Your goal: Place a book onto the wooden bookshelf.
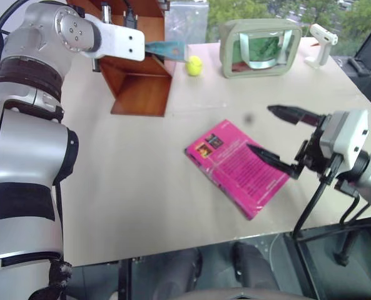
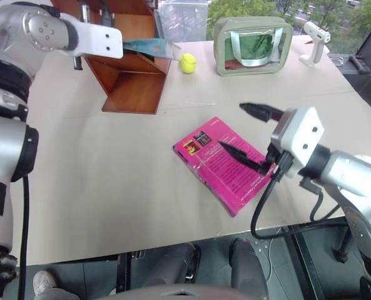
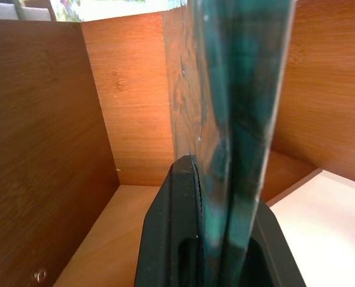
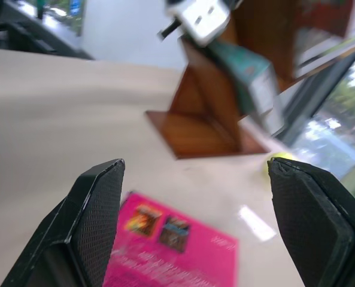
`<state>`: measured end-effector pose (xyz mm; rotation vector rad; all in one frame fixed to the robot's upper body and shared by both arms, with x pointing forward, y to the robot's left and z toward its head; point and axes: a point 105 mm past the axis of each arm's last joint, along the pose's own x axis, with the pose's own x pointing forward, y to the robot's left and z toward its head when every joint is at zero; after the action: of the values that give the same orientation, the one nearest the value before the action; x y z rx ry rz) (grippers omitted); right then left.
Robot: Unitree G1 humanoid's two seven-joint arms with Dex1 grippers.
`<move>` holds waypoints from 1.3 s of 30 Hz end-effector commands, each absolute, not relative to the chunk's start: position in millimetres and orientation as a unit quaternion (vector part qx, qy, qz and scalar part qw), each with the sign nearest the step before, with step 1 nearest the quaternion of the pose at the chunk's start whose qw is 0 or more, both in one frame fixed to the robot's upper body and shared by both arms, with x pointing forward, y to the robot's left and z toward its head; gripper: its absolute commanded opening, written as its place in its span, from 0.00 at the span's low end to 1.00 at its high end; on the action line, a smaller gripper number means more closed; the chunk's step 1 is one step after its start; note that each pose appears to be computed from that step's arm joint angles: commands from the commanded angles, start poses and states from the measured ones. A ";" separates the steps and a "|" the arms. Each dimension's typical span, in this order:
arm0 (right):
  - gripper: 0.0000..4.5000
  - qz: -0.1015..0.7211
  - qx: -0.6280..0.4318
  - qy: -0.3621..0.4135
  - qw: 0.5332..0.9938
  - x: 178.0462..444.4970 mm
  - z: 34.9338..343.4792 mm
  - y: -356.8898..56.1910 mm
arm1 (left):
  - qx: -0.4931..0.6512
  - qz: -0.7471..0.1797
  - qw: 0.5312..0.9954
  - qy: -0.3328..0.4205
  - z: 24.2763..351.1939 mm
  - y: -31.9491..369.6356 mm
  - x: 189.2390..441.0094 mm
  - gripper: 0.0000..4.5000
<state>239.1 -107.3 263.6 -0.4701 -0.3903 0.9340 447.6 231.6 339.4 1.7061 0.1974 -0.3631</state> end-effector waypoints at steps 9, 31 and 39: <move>0.86 0.391 -0.240 -0.250 0.853 248.3 292.9 -108.1 | 0.689 -0.139 0.708 0.070 359.9 261.2 432.9 0.76; 0.86 0.403 -0.224 -0.211 0.862 251.8 283.4 -118.5 | 0.280 -0.534 0.791 -0.104 277.9 153.3 319.4 0.01; 0.86 0.372 -0.192 -0.075 0.905 239.5 221.4 -131.3 | 0.120 -0.493 0.859 -0.072 200.6 127.4 323.2 0.01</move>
<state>245.4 -127.3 217.9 -0.3919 -0.1484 0.8044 326.3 121.5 194.6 0.2729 -0.1390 -1.0476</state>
